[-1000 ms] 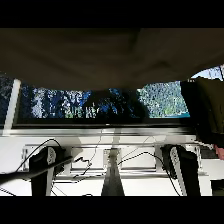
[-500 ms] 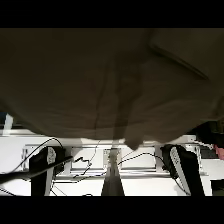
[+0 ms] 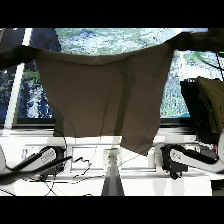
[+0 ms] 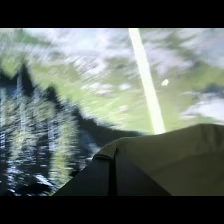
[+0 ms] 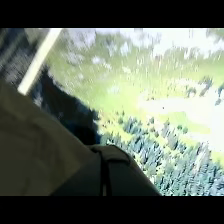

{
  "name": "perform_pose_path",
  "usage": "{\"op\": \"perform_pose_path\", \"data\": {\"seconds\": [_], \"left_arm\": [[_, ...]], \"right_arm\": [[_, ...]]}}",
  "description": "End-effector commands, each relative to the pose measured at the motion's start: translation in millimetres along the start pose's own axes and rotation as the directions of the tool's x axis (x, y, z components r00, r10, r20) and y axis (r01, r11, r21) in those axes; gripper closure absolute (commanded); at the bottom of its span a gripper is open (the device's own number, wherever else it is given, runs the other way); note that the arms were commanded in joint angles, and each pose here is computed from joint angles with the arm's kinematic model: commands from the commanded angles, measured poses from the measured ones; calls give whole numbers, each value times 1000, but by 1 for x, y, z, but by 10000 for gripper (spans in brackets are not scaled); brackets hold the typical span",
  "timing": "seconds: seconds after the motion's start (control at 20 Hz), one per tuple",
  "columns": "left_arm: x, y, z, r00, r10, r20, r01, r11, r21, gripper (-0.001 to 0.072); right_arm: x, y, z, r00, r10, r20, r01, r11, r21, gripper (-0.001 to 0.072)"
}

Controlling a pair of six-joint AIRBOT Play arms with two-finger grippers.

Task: Fold the clothes and pants, and hang the long-sleeved shirts on hangers.

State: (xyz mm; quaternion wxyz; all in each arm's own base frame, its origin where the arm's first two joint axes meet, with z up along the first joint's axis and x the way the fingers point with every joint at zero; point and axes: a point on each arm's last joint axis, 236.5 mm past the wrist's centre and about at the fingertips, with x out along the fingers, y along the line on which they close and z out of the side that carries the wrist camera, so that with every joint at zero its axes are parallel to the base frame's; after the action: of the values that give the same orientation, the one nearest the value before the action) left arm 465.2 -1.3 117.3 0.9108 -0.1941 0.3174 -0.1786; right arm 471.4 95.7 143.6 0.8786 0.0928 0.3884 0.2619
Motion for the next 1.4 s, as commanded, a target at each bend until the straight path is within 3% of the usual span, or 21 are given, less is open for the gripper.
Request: {"op": "perform_pose_path", "data": {"seconds": [0.0,0.15,0.35,0.5,0.65,0.75,0.95,1.0,1.05,1.1,1.15,1.2,1.3,1.35], "left_arm": [[64,66,-16,995,97,29,-93,989,-119,687],[82,101,-26,985,169,37,-159,969,-187,687],[81,87,-38,996,92,-18,-94,977,-193,689],[64,72,-63,990,14,-139,-42,980,-196,690],[49,81,-125,916,60,-397,-154,966,-210,688],[37,81,-151,860,64,-507,-181,966,-185,689],[30,80,-163,829,59,-556,-180,969,-167,686],[31,80,-162,831,62,-552,-182,969,-165,647],[31,81,-161,833,65,-549,-184,969,-164,510],[31,81,-161,833,65,-549,-184,969,-164,196],[29,81,-161,831,62,-552,-183,969,-166,-13],[27,79,-163,828,55,-559,-179,969,-170,-11],[22,78,-164,821,45,-569,-176,968,-177,-11],[16,78,-163,819,48,-571,-178,968,-174,-11]], "right_arm": [[80,-50,-14,997,-78,-17,79,991,106,703],[106,-84,-17,990,-142,9,136,964,228,703],[112,-92,-45,985,-141,-96,159,962,221,704],[92,-93,-79,970,-66,-234,130,955,268,705],[69,-70,-139,883,100,-459,67,940,334,704],[65,-66,-166,837,130,-532,76,935,348,704],[69,-65,-206,793,157,-588,107,915,388,699],[71,-66,-210,793,156,-589,112,913,393,595],[71,-67,-210,794,154,-588,114,913,392,311],[71,-67,-209,795,151,-587,114,914,389,182],[68,-69,-208,794,141,-591,118,918,378,190],[65,-72,-211,785,123,-608,132,925,357,206],[47,-78,-231,713,98,-695,171,936,307,396],[34,-78,-243,657,100,-748,185,940,287,407]]}}
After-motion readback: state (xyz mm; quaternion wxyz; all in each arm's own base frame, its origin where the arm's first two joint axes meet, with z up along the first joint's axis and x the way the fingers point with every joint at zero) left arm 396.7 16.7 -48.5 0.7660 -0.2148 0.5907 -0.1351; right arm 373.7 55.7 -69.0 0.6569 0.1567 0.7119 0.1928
